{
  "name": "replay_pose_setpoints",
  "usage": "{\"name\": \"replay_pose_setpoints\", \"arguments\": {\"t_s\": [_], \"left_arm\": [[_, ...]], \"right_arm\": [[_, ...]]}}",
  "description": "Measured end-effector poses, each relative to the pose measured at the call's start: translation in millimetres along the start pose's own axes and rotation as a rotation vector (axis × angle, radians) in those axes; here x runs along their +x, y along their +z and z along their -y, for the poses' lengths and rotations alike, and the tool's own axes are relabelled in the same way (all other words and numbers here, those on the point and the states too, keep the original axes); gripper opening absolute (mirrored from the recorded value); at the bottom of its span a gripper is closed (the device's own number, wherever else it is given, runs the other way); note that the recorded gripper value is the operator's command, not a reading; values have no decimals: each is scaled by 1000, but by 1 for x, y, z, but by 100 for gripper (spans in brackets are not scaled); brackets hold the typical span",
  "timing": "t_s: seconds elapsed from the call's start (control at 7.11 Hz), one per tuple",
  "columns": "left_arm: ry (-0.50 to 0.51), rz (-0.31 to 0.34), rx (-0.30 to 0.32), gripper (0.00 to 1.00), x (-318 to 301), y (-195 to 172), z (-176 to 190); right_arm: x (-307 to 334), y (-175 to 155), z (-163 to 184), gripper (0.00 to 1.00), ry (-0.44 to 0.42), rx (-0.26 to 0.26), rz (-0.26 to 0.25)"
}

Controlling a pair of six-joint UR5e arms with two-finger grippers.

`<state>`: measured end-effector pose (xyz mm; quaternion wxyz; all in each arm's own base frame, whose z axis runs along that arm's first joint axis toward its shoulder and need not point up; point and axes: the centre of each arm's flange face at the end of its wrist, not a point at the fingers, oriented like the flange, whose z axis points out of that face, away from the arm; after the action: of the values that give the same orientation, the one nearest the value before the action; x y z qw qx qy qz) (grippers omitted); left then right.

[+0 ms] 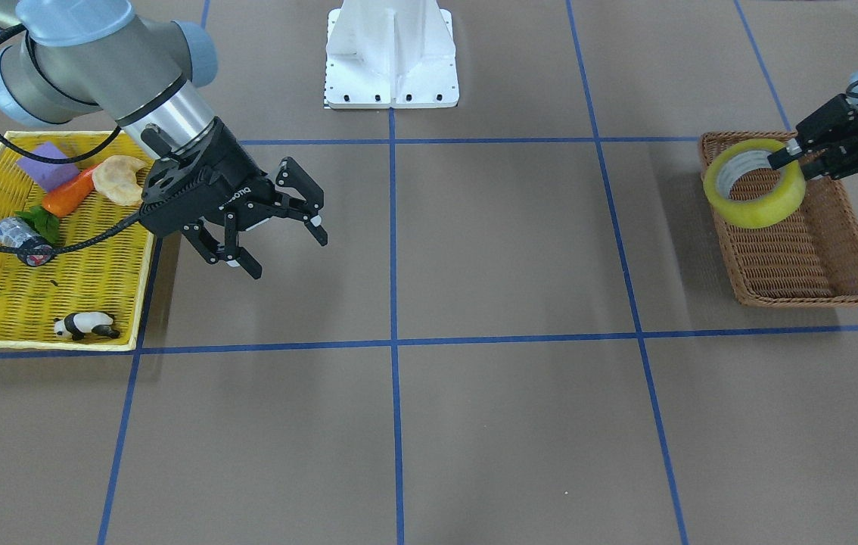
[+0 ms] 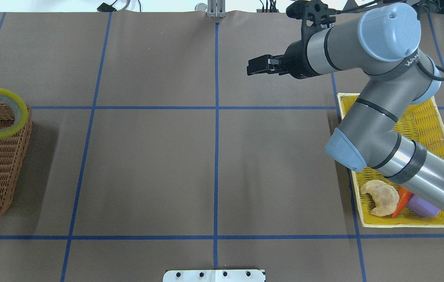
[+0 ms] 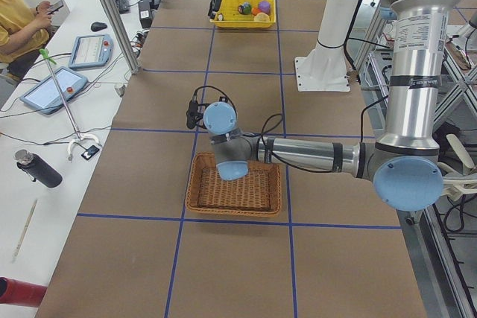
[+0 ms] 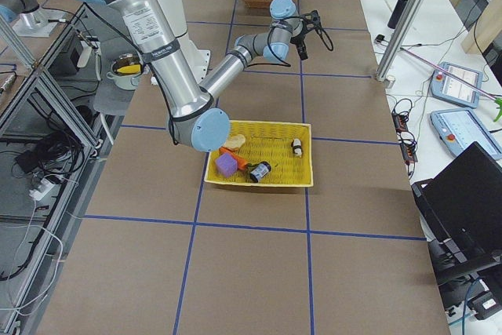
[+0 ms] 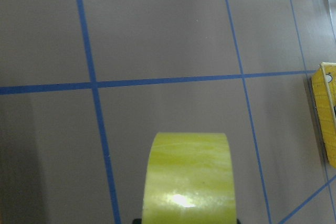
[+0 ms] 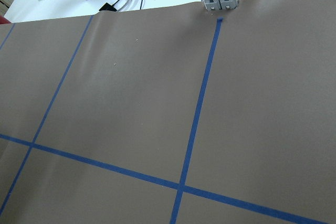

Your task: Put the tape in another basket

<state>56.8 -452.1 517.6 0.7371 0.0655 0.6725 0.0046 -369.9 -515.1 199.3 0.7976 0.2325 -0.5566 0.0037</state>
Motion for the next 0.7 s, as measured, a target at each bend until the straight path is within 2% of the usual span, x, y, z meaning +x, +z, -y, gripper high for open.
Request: {"name": "replay_pose_setpoints", "arguments": {"t_s": [0.14,0.42,0.56,0.7], "left_arm": [[-16,-11,-8,0,-36,-14,-8],[-19,-19,-8,40,-87,-23,-24],[-13,-20,-6,98,-103,-22,-30],[-6,-20,-3,99,-114,-22,-33]], "right_arm": [[1,0,0,100,1,0,-2],[2,0,1,100,2,1,-6],[3,0,0,100,3,1,-7],[5,0,0,100,4,0,-9]]}}
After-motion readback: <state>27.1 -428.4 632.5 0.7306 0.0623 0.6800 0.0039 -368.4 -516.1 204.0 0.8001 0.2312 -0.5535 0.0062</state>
